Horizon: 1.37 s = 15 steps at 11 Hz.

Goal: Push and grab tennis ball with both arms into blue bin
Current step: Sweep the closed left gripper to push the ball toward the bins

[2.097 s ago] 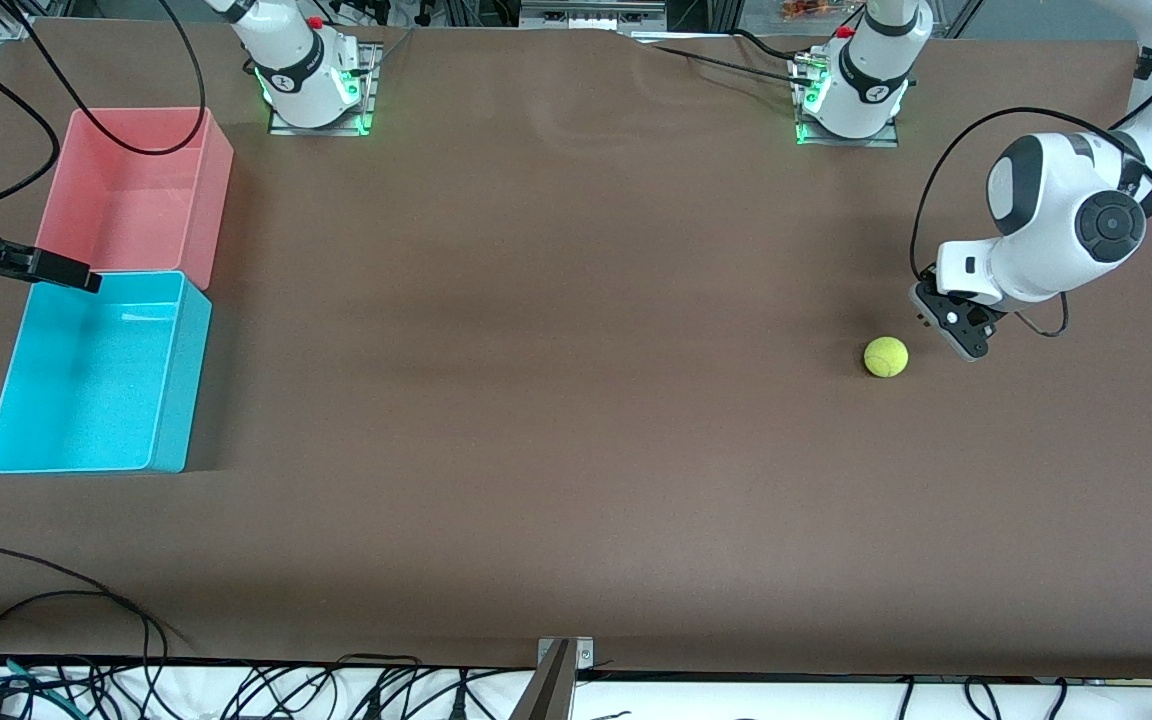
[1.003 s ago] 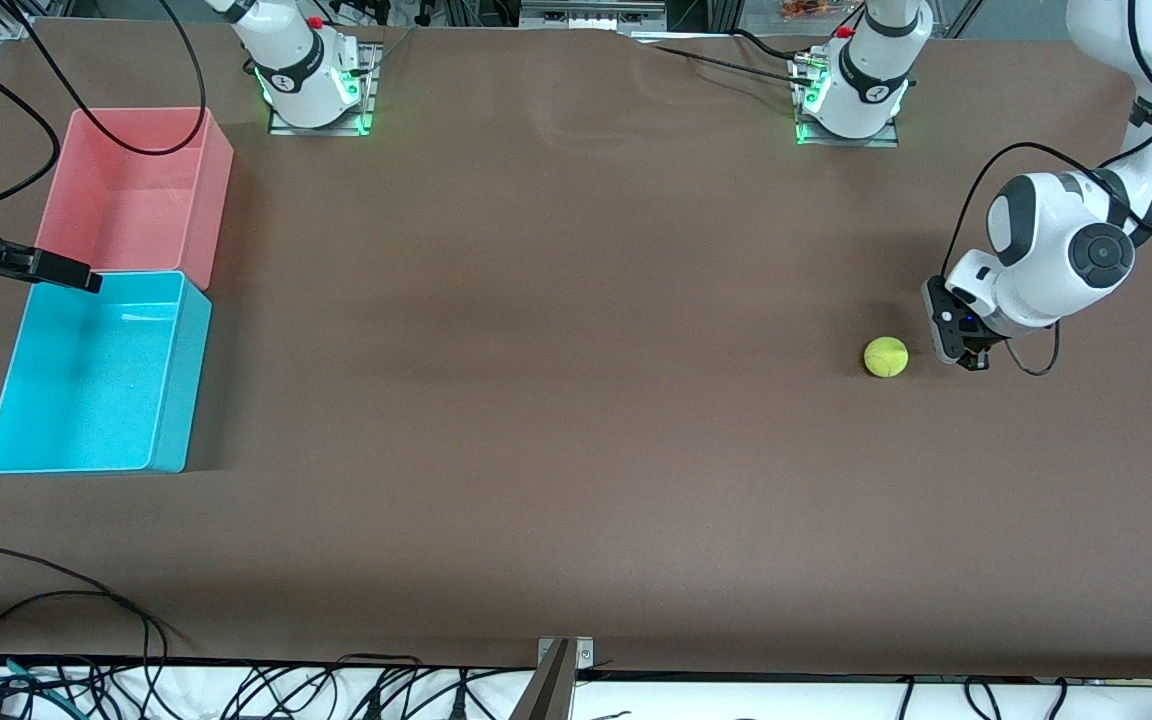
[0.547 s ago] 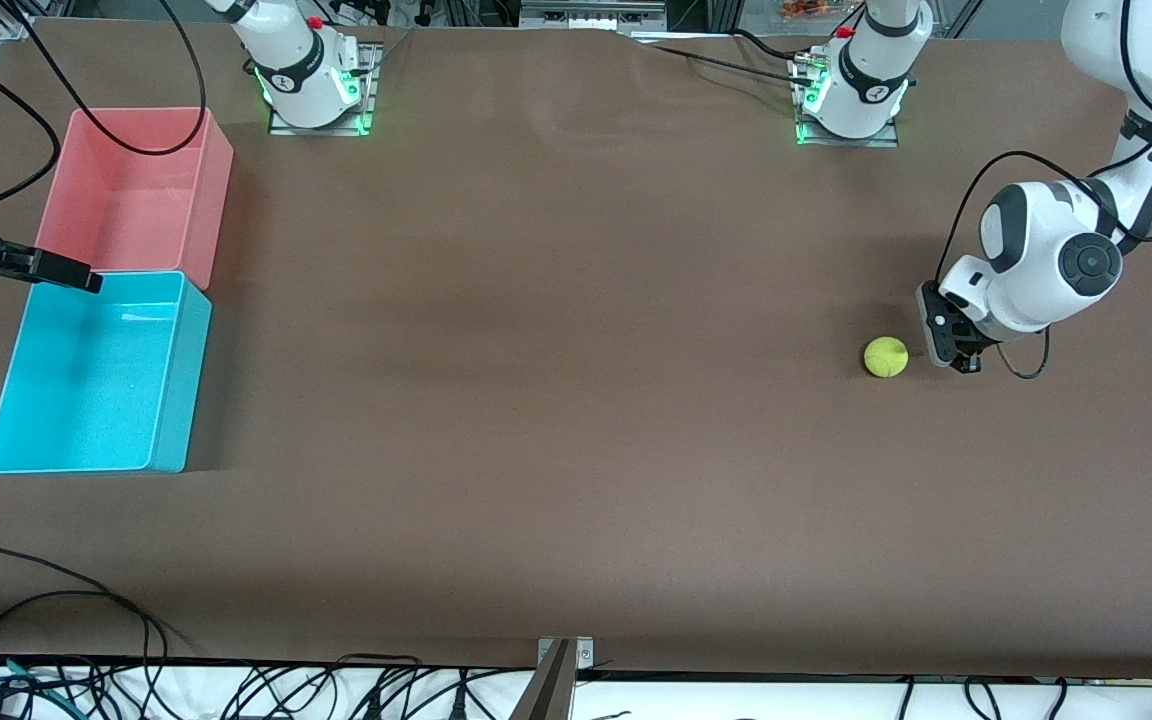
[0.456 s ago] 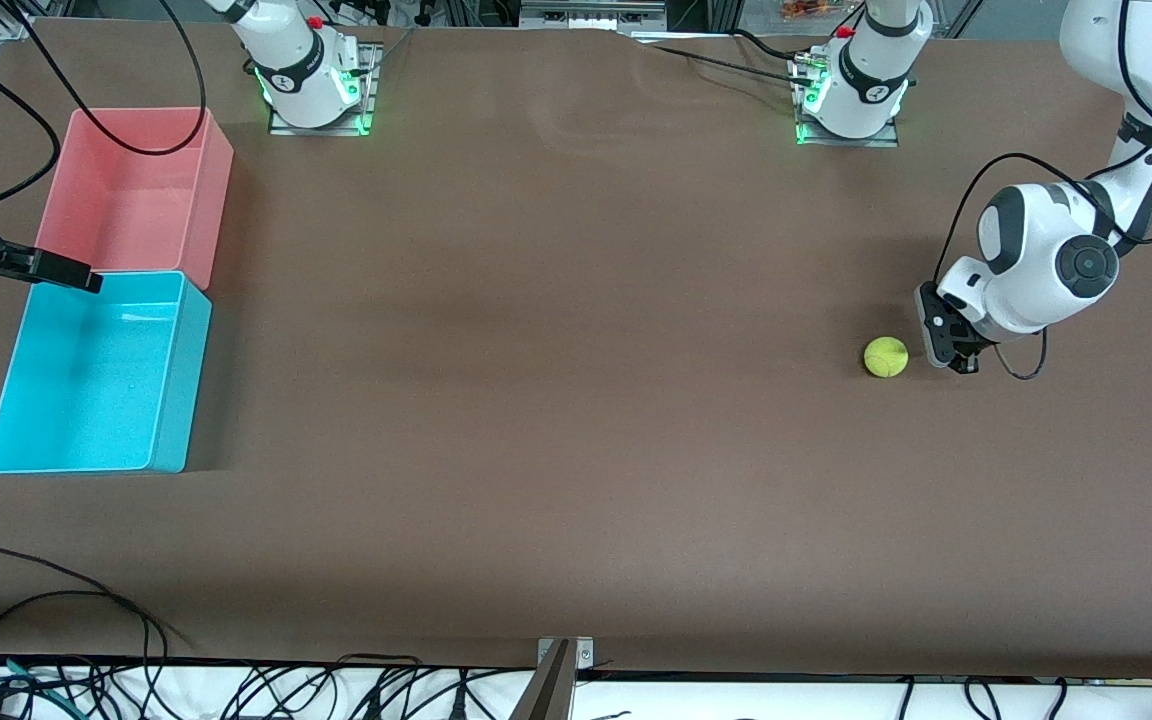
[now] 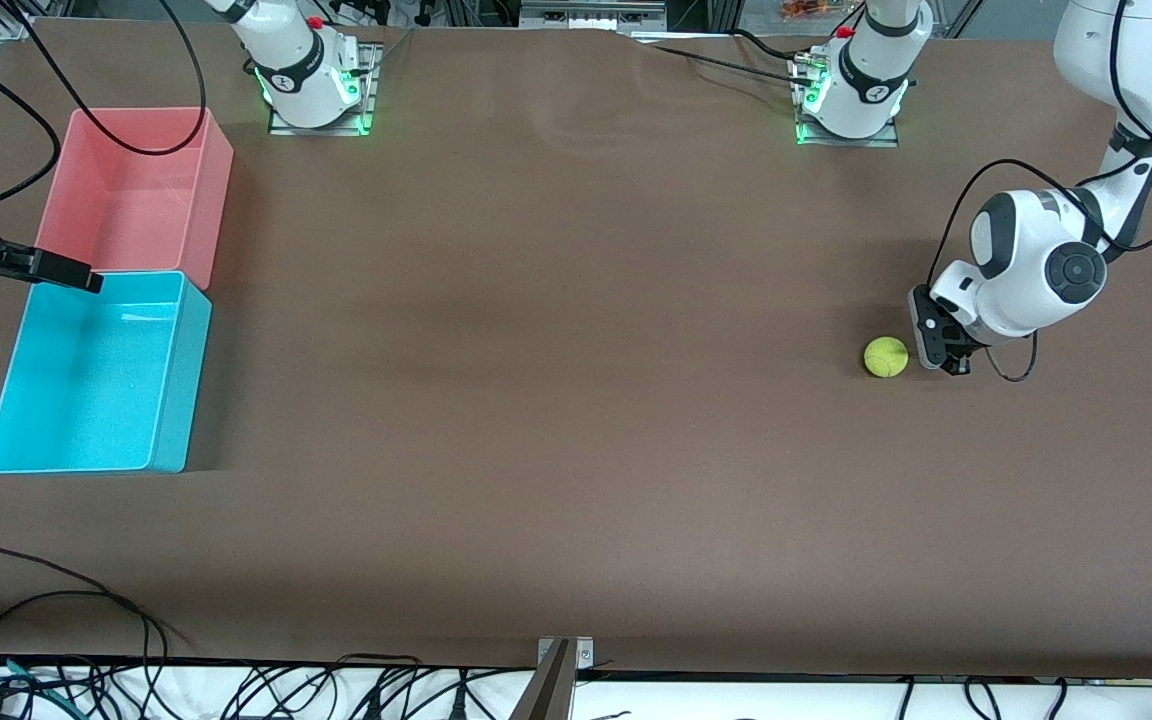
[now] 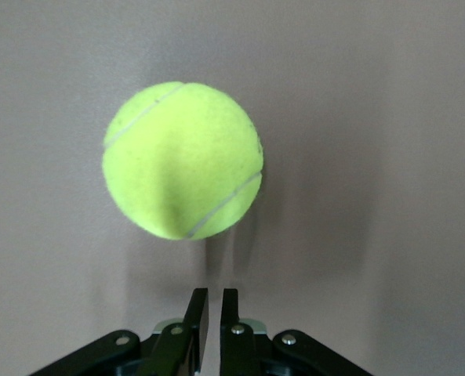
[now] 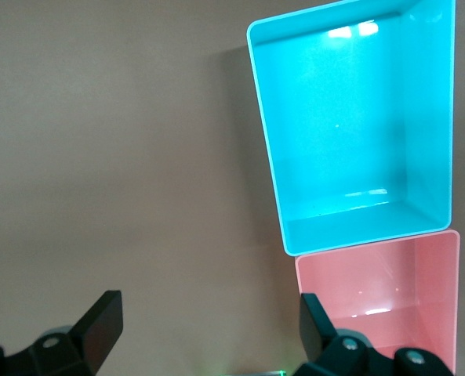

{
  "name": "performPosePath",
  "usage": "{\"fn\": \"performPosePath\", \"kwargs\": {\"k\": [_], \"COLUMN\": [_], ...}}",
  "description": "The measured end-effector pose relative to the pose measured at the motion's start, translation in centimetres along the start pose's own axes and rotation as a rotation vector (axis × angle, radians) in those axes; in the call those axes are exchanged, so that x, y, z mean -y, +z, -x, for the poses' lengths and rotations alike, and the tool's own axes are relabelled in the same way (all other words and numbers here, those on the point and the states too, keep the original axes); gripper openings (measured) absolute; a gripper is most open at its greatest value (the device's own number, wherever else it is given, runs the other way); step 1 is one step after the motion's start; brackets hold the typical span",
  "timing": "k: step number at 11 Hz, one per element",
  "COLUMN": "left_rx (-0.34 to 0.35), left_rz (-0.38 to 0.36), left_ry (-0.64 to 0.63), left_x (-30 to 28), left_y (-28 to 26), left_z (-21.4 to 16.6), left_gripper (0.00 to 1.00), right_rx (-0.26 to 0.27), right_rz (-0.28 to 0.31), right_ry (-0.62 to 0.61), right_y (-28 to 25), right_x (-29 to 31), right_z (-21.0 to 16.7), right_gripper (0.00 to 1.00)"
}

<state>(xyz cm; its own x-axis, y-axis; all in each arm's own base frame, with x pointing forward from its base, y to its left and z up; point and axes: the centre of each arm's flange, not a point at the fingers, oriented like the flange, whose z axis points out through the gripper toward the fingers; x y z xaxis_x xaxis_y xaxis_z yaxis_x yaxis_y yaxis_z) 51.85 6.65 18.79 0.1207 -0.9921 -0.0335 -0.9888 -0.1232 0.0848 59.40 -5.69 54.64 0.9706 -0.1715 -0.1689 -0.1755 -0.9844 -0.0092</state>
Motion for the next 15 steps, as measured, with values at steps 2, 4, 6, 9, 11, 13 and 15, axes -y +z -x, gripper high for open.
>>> {"fn": "performPosePath", "kwargs": {"k": [2,4,6,9,11,13,15], "left_rx": [-0.01,-0.024,-0.041,-0.076,-0.082,-0.081,-0.081], "left_rz": [-0.01,-0.018,-0.025,-0.021,-0.022,-0.023,-0.024], "left_ry": [0.0,0.008,0.002,-0.098,-0.119,-0.135,-0.139], "left_x": [0.1,0.2,0.2,-0.9,-1.2,-1.0,-0.9], "left_y": [0.6,1.5,1.5,1.0,0.7,0.7,0.7], "left_z": [-0.6,-1.8,-4.0,-12.4,-14.3,-13.4,-13.2], "left_gripper": [0.14,0.14,0.13,0.15,0.17,0.18,0.17], "right_rx": [0.0,0.0,0.0,0.002,0.003,0.003,0.004], "right_rz": [0.0,-0.001,-0.001,-0.007,-0.012,-0.015,-0.018], "right_ry": [0.0,-0.001,-0.001,-0.001,-0.007,-0.007,-0.002], "right_y": [0.0,0.0,0.0,0.1,0.1,0.1,0.2], "right_x": [0.0,0.0,0.0,0.0,0.1,-0.3,-0.8], "right_z": [0.0,0.0,0.0,-0.1,-0.1,-0.1,-0.2], "right_gripper": [1.0,1.0,1.0,1.0,1.0,1.0,1.0]}}
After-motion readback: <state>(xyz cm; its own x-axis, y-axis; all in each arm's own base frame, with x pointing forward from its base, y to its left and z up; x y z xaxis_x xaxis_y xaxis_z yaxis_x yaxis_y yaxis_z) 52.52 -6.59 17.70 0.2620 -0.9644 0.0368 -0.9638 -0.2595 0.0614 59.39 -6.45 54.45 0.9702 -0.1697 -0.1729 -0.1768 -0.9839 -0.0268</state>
